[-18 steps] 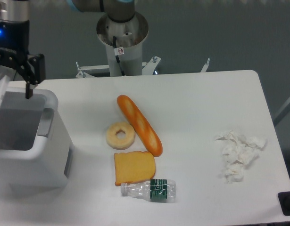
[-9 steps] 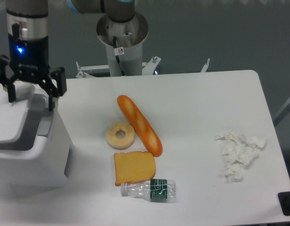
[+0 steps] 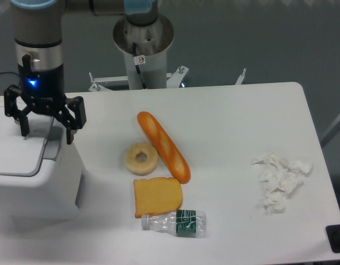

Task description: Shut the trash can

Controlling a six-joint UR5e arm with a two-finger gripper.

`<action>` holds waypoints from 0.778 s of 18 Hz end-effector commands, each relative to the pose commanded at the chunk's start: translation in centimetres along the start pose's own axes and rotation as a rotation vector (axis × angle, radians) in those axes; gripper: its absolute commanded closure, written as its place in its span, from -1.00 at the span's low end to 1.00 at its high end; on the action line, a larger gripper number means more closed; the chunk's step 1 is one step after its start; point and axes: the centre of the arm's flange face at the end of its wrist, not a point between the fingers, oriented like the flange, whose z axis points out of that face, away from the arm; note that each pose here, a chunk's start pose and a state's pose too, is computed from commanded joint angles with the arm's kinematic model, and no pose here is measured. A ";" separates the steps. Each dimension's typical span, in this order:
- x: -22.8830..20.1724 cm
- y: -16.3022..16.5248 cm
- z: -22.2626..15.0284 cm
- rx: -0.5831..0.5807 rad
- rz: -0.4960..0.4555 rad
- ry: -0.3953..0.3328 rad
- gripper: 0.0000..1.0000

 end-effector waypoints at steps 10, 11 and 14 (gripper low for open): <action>-0.1 -0.3 -0.5 0.009 -0.003 -0.012 -1.00; -0.1 -0.6 -1.1 0.021 -0.005 -0.015 -1.00; -1.3 -1.5 -2.7 0.053 -0.012 -0.031 -1.00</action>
